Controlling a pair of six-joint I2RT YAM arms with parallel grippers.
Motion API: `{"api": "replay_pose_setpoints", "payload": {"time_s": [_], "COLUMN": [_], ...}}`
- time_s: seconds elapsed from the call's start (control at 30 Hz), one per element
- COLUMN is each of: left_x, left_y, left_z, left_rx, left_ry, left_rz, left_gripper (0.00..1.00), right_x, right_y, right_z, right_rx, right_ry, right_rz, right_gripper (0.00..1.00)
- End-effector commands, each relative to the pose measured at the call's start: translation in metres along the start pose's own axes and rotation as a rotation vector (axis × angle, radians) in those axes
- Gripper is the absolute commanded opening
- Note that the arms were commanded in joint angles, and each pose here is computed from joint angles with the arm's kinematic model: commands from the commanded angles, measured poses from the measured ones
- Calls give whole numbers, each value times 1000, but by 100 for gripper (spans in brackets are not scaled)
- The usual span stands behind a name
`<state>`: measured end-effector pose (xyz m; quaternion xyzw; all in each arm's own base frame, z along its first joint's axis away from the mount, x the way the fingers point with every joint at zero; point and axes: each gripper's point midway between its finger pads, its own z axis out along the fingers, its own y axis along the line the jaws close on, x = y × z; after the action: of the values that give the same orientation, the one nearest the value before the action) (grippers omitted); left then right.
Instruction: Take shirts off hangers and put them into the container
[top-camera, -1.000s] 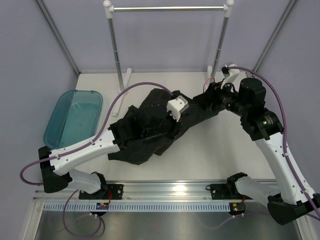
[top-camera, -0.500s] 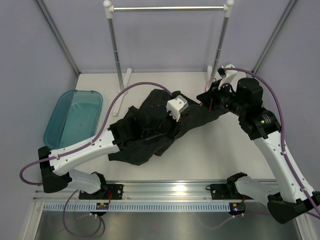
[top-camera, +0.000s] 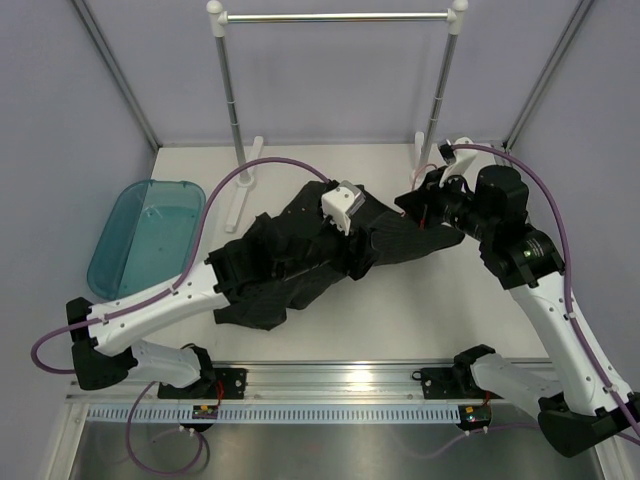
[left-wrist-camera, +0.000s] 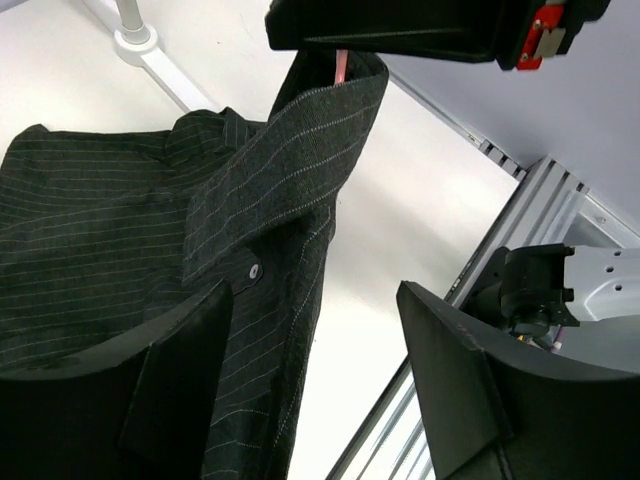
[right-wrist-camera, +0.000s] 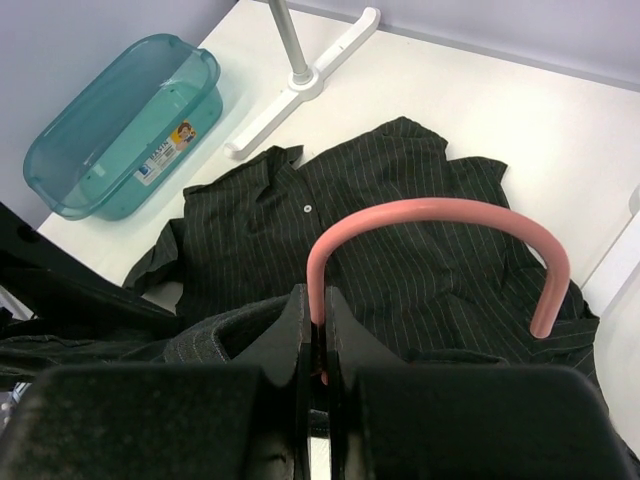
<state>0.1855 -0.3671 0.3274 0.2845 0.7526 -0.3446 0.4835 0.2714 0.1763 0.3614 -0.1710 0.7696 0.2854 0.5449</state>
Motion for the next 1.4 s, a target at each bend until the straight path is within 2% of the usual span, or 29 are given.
{"api": "replay_pose_setpoints", "payload": {"time_s": [0.0,0.17,0.43,0.77,0.9,0.93,1.03,1.07,1.13,1.17,1.37], "left_x": [-34,-49,-65,-66,-64,-63,-63,-62,-64,-63,-66], "left_y": [-6,-5,3,-8,-12,-11,-11,-11,-11,-9,-1], "left_z": [-7,-2,10,29,31,31,32,32,31,30,22], "left_rx": [10,-7,-11,38,54,53,53,53,50,45,6], "left_ry": [-120,-149,-176,-132,-125,-122,-121,-119,-123,-122,-142], "left_rz": [-42,-53,-97,-112,-117,-114,-110,-110,-103,-102,-73], "left_gripper": [74,78,78,69,56,50,39,26,13,2,0], "right_x": [-18,-15,-9,-10,-9,-10,-8,-7,-7,-6,-1], "right_y": [13,15,14,15,14,13,13,13,12,11,4], "right_z": [-5,-7,-9,-9,-10,-11,-9,-9,-9,-10,-9], "right_rx": [-47,-58,-61,-63,-60,-58,-57,-55,-52,-49,-12], "right_ry": [-88,-90,-88,-97,-96,-99,-97,-95,-95,-95,-89], "right_rz": [-12,-19,-29,-38,-41,-41,-37,-37,-36,-36,-24], "right_gripper": [0,0,0,0,0,0,0,0,0,0,0]}}
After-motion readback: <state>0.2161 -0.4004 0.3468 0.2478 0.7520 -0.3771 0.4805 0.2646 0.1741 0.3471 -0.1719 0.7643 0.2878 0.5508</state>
